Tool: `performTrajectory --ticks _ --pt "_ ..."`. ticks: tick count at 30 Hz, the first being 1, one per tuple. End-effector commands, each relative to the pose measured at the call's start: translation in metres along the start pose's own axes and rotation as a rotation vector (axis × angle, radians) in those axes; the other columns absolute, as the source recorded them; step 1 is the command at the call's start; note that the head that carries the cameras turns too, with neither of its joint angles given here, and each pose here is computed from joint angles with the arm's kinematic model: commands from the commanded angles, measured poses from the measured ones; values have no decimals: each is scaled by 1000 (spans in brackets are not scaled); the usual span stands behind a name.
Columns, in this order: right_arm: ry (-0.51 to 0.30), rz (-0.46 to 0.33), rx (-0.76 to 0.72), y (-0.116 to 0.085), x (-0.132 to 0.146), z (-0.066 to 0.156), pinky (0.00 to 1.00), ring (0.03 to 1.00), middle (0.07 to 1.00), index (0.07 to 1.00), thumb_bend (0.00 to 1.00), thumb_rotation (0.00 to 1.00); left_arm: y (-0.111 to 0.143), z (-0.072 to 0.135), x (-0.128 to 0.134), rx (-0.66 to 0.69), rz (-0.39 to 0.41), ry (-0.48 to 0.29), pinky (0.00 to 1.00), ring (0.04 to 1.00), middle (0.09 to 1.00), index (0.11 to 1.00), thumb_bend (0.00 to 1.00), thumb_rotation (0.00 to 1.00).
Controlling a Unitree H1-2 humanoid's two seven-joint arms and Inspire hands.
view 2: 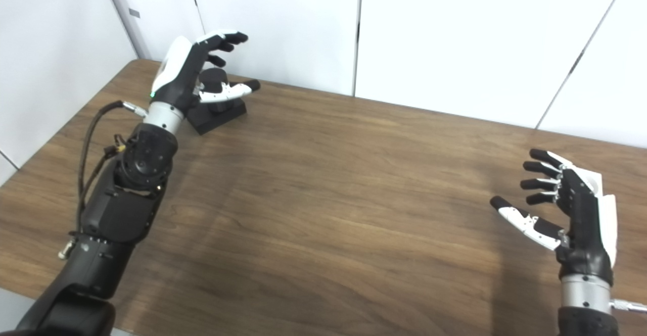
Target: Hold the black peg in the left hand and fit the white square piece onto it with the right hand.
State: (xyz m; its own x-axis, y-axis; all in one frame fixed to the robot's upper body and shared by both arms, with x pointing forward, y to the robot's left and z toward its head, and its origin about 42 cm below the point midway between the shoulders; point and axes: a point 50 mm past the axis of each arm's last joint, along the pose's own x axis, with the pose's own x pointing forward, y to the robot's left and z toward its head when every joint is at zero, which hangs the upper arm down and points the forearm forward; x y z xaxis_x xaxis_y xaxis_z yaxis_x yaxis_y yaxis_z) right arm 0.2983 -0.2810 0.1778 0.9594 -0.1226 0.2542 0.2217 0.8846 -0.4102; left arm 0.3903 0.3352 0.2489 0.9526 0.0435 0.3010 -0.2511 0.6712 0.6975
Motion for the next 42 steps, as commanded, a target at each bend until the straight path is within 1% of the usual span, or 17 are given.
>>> performTrajectory --ticks 1,2,4,7,9,13,18,21,25,26,30,31,33,35,38,41,42 --pt "-65 -29 9 -7 8 15 483 603 708 747 547 0 28 13 22 54 84 -48 632 783 824 757 816 244" --pt "-64 -30 7 -7 8 15 483 604 707 748 551 0 30 13 23 66 88 -43 640 803 831 763 820 251" --pt "-64 -31 11 -7 8 16 486 608 708 749 553 0 34 12 28 175 85 -7 639 826 844 782 820 272" --pt "-68 -35 16 -7 8 16 478 600 703 745 556 0 38 10 33 301 84 20 650 838 855 803 814 285" --pt "-71 -36 11 -8 8 16 470 592 699 742 558 0 41 6 38 357 79 43 687 863 873 820 818 293" --pt "-72 -36 5 -9 7 17 475 599 704 742 553 0 52 -2 46 404 75 77 749 921 914 842 838 301" --pt "-73 -36 3 -9 8 17 467 591 698 734 563 0 59 -12 49 425 87 94 754 932 923 834 851 296" --pt "-74 -38 3 -9 8 18 466 588 698 735 560 0 61 -19 51 461 79 127 770 949 933 830 878 341" --pt "-71 -39 6 -9 7 19 471 593 701 738 556 0 61 -27 52 526 21 194 842 992 958 851 915 427" --pt "-73 -39 7 -9 7 20 473 594 702 737 560 0 61 -29 52 533 10 208 867 997 958 851 920 440" --pt "-70 -40 1 -10 7 20 472 591 702 739 564 0 60 -36 50 531 -17 248 898 1000 954 844 930 443" --pt "-69 -39 2 -10 7 21 473 592 703 739 564 0 59 -37 50 514 -26 260 887 1000 955 842 926 443" --pt "-73 -35 2 -10 7 21 475 592 707 741 564 0 58 -39 50 476 -43 283 855 1000 960 844 926 484" --pt "-79 -31 6 -10 7 20 477 595 708 742 568 0 57 -41 49 450 -58 295 826 1000 961 844 954 549" --pt "-86 -30 -3 -10 7 20 480 598 706 741 576 0 55 -43 49 451 -75 306 807 1000 957 838 996 603" --pt "-84 -30 3 -11 7 20 483 599 710 744 576 0 52 -43 48 453 -97 321 821 1000 967 846 1000 600" --pt "-84 -30 4 -11 7 20 483 597 712 745 574 0 52 -43 48 452 -103 325 840 1000 974 852 1000 594"
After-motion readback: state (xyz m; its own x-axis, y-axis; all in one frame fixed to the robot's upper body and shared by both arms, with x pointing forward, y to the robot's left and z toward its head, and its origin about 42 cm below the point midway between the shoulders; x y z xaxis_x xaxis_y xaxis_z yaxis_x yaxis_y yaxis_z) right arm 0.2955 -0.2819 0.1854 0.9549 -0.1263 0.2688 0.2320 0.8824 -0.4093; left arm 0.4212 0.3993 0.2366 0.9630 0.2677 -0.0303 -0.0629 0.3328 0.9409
